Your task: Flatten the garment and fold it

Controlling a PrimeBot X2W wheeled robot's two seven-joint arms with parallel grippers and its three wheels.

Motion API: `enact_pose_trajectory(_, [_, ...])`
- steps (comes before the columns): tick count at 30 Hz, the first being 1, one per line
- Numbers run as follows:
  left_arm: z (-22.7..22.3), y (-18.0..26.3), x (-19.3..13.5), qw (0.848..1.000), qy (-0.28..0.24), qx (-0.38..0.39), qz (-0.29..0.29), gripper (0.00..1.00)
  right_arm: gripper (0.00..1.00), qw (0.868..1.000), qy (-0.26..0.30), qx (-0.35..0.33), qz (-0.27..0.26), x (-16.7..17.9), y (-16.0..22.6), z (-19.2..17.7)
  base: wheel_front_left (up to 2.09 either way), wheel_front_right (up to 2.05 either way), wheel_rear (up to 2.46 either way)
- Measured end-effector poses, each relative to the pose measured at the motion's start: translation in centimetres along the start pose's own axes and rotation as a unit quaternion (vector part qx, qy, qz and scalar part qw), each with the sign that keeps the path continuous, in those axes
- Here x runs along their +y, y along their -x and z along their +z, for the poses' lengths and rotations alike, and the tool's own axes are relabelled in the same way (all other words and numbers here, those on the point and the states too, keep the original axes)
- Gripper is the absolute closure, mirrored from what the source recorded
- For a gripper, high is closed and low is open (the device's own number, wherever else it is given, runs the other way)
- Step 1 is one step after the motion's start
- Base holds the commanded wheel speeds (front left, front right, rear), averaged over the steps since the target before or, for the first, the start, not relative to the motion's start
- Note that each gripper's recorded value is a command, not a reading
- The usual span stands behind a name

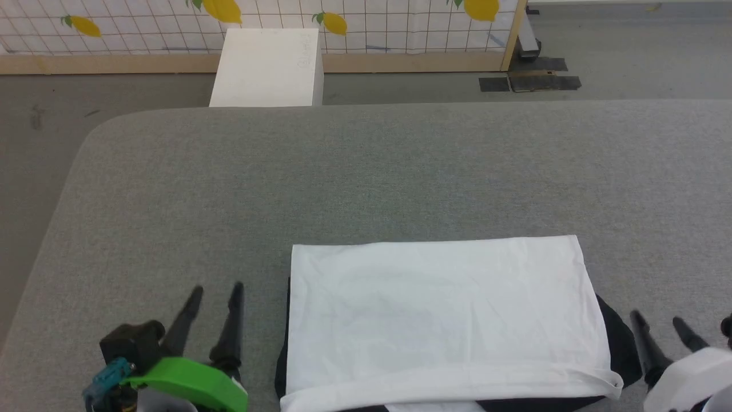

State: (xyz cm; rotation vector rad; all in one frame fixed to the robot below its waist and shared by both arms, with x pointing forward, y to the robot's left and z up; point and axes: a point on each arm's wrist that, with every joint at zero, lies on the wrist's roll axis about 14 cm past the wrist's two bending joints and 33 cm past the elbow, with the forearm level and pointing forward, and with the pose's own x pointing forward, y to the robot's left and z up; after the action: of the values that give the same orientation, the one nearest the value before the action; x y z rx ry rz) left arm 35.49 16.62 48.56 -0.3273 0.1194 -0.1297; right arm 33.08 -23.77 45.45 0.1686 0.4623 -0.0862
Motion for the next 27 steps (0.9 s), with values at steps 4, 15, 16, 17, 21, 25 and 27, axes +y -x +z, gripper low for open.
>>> enact_pose_trajectory(4, [2.1,-1.5,0.9,0.998,-0.022,-0.055,0.026,0.00,0.00,1.000,-0.017,-0.012,-0.001,-0.4,-1.1,0.9,0.00,0.00,0.00])
enact_pose_trajectory(15, [5.3,-3.1,2.5,0.987,-0.063,-0.130,0.077,0.00,0.00,0.988,-0.080,0.130,0.023,0.0,-5.2,-3.4,0.00,0.00,0.00])
enact_pose_trajectory(16, [5.2,-3.1,2.6,0.986,-0.063,-0.131,0.079,0.00,0.00,0.986,-0.080,0.146,0.024,0.1,-5.4,-3.9,0.00,0.00,0.00])
enact_pose_trajectory(17, [5.2,-3.1,2.7,0.986,-0.061,-0.131,0.079,0.00,0.00,0.983,-0.079,0.164,0.027,0.3,-5.6,-4.5,0.00,0.00,0.00])
enact_pose_trajectory(21, [4.8,-3.1,3.0,0.986,-0.063,-0.129,0.080,0.00,0.00,0.969,-0.094,0.225,0.039,1.0,-5.8,-6.4,0.00,0.00,0.00])
enact_pose_trajectory(25, [4.6,-2.9,3.5,0.986,-0.060,-0.129,0.085,0.00,0.00,0.960,-0.108,0.254,0.057,2.1,-5.8,-6.7,0.00,0.00,0.00])
enact_pose_trajectory(27, [4.6,-2.9,3.6,0.986,-0.062,-0.129,0.085,0.00,0.57,0.954,-0.118,0.266,0.071,3.0,-5.6,-6.9,0.00,0.00,0.00])
